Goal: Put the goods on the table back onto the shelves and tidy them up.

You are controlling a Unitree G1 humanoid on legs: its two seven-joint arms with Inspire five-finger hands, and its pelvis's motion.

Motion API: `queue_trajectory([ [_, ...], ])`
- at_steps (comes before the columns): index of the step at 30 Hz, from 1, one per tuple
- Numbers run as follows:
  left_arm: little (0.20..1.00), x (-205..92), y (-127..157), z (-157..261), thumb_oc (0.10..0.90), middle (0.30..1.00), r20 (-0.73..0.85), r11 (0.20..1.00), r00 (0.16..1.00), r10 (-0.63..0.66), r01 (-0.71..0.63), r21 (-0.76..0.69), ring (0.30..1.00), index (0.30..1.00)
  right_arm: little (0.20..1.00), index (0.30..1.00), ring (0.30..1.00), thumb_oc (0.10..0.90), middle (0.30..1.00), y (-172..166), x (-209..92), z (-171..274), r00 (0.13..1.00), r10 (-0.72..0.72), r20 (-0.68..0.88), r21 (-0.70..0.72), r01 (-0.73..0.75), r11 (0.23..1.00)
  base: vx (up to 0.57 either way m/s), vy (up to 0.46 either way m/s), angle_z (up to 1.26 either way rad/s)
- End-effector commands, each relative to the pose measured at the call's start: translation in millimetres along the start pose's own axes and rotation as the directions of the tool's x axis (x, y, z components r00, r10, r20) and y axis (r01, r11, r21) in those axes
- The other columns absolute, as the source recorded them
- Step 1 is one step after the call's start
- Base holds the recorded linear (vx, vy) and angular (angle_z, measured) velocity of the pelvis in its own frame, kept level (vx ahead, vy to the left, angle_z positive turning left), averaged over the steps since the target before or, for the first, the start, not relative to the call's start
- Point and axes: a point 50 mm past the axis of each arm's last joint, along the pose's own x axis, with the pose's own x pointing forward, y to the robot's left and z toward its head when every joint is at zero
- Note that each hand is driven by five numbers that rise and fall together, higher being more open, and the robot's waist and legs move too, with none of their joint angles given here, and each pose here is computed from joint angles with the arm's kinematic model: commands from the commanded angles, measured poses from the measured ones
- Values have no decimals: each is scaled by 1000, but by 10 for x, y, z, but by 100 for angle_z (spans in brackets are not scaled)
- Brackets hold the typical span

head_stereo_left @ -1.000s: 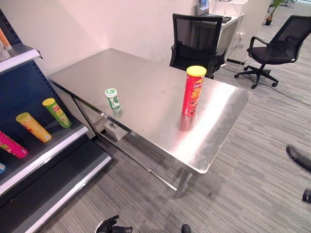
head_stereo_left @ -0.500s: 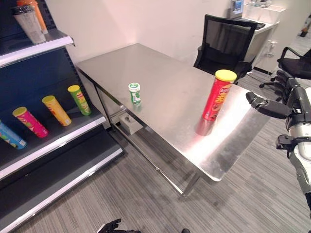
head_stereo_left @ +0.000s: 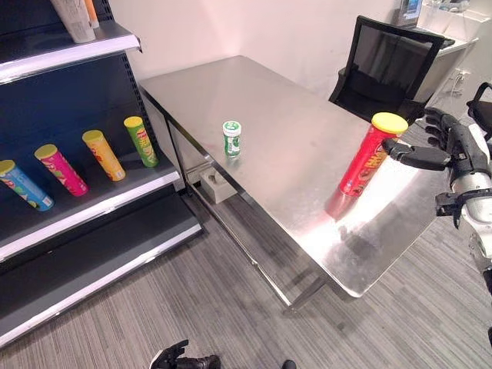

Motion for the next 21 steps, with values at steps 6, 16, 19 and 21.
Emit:
queue_trajectory([
  [6, 900, -8, 160, -20, 800, 900, -21, 993, 999, 33, -30, 117, 900, 900, 900, 900, 900, 800, 900, -274, 260, 831, 973, -38, 227, -35, 47, 998, 11, -3, 4],
  [16, 900, -18, 177, -48, 800, 900, -29, 994, 999, 30, -27, 109, 900, 900, 900, 900, 900, 800, 900, -248, 221, 869, 969, 34, 245, -16, -31, 999, 0, 0, 0],
  [19, 900, -20, 185, -35, 800, 900, -21, 994, 999, 26, -23, 109, 900, 900, 900, 900, 900, 800, 900, -247, 243, 858, 974, 81, 211, -81, -65, 995, 0, 0, 0],
  [21, 900, -13, 187, 7, 800, 900, -7, 993, 1000, 23, -22, 116, 900, 900, 900, 900, 900, 800, 900, -223, 289, 884, 977, 106, 184, -136, -82, 987, 0, 0, 0],
])
